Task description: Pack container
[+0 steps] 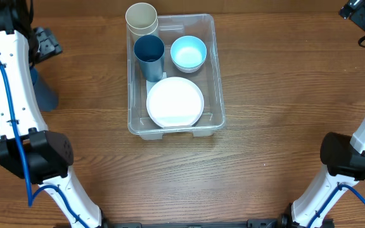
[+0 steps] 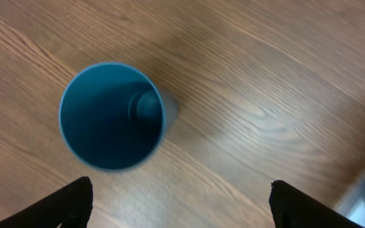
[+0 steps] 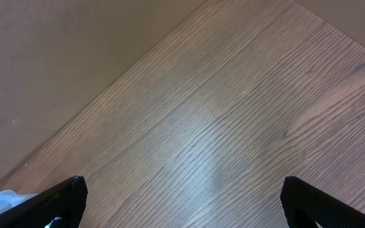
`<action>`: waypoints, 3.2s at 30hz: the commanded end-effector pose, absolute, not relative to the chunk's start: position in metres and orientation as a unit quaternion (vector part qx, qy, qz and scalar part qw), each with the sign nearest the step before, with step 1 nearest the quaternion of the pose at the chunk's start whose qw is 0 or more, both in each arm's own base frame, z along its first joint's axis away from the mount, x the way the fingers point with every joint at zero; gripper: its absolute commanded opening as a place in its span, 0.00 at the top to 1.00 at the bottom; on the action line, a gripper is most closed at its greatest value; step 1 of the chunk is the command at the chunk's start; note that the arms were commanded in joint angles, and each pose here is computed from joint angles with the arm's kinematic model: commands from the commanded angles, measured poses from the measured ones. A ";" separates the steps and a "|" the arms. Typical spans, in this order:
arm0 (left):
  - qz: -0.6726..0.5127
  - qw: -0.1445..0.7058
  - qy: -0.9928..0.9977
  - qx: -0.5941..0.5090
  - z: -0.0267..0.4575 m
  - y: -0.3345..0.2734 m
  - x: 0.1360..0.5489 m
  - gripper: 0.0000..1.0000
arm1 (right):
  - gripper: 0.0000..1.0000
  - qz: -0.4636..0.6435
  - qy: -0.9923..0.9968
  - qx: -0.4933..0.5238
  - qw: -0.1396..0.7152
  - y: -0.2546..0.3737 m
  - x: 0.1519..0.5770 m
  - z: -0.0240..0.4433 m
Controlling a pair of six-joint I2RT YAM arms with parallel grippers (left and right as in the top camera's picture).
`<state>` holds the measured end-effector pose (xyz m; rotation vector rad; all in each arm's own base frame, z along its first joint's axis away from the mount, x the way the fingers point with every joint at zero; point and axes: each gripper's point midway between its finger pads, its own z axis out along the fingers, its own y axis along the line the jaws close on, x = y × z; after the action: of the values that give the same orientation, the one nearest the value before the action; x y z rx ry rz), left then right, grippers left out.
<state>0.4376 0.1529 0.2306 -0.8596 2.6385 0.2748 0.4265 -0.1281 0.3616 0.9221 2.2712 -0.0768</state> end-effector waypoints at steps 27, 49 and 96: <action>-0.102 0.405 0.907 0.056 0.406 -0.088 0.391 0.96 | 0.00 -0.031 0.869 0.356 0.343 -0.128 0.426 0.365; 0.016 0.304 0.947 0.102 0.293 -0.166 0.437 0.96 | 0.00 -0.031 0.869 0.356 0.343 -0.128 0.426 0.365; -0.038 0.648 0.759 -0.049 0.459 0.003 0.157 0.00 | 0.00 -0.031 0.869 0.356 0.343 -0.128 0.426 0.365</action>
<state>0.1520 -0.0009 0.4919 -0.0870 1.7783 -0.1131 0.4265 -0.1280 0.3616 0.9218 2.2713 -0.0771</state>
